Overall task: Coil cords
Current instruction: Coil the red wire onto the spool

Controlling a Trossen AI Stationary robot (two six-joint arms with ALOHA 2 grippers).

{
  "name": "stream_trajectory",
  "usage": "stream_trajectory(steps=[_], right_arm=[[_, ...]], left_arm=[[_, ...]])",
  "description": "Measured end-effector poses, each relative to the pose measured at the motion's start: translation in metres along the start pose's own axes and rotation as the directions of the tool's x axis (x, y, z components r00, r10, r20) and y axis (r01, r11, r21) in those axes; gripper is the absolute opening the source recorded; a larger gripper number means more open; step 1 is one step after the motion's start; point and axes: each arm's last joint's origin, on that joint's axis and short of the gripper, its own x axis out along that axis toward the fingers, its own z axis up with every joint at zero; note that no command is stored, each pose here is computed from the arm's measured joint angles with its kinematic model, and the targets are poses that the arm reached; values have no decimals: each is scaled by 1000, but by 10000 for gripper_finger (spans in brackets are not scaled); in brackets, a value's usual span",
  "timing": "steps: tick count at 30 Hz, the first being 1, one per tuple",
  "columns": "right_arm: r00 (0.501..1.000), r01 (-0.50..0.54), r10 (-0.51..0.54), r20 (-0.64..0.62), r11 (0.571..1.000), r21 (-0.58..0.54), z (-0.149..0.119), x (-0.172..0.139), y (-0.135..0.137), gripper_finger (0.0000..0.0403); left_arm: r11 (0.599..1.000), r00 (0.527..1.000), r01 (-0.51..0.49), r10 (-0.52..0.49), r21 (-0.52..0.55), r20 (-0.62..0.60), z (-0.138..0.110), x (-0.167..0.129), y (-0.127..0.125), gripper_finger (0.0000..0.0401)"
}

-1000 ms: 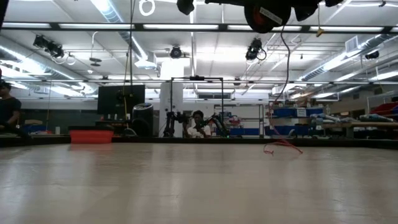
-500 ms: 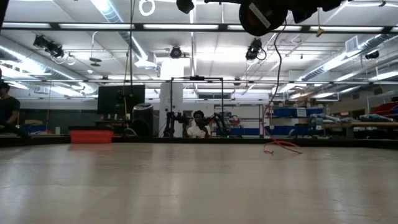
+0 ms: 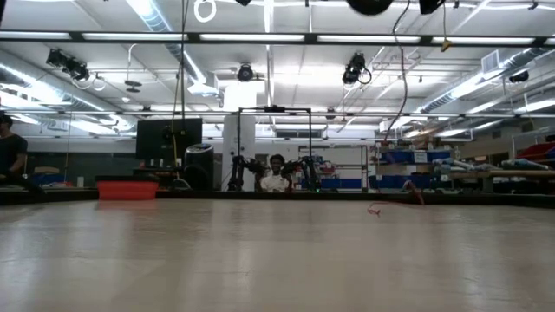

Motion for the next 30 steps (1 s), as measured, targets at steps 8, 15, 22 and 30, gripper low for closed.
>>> stream_trajectory(steps=[8, 15, 22, 30], right_arm=[[992, -12, 5, 129, 998, 56, 14, -7, 4, 1], [982, 24, -29, 187, 999, 25, 19, 0, 14, 0], [980, 32, -31, 196, 999, -2, 16, 12, 22, 0], [981, 42, -35, 189, 998, -37, 13, 17, 26, 0]], left_arm=[[975, 990, 144, -139, -171, 39, -11, 17, 5, 177], [951, 983, 176, -156, -254, 97, -26, 28, 2, 177], [939, 980, 185, -155, -291, 121, -31, 39, 0, 177], [927, 971, 229, -197, -296, 133, -31, 41, -1, 177]])
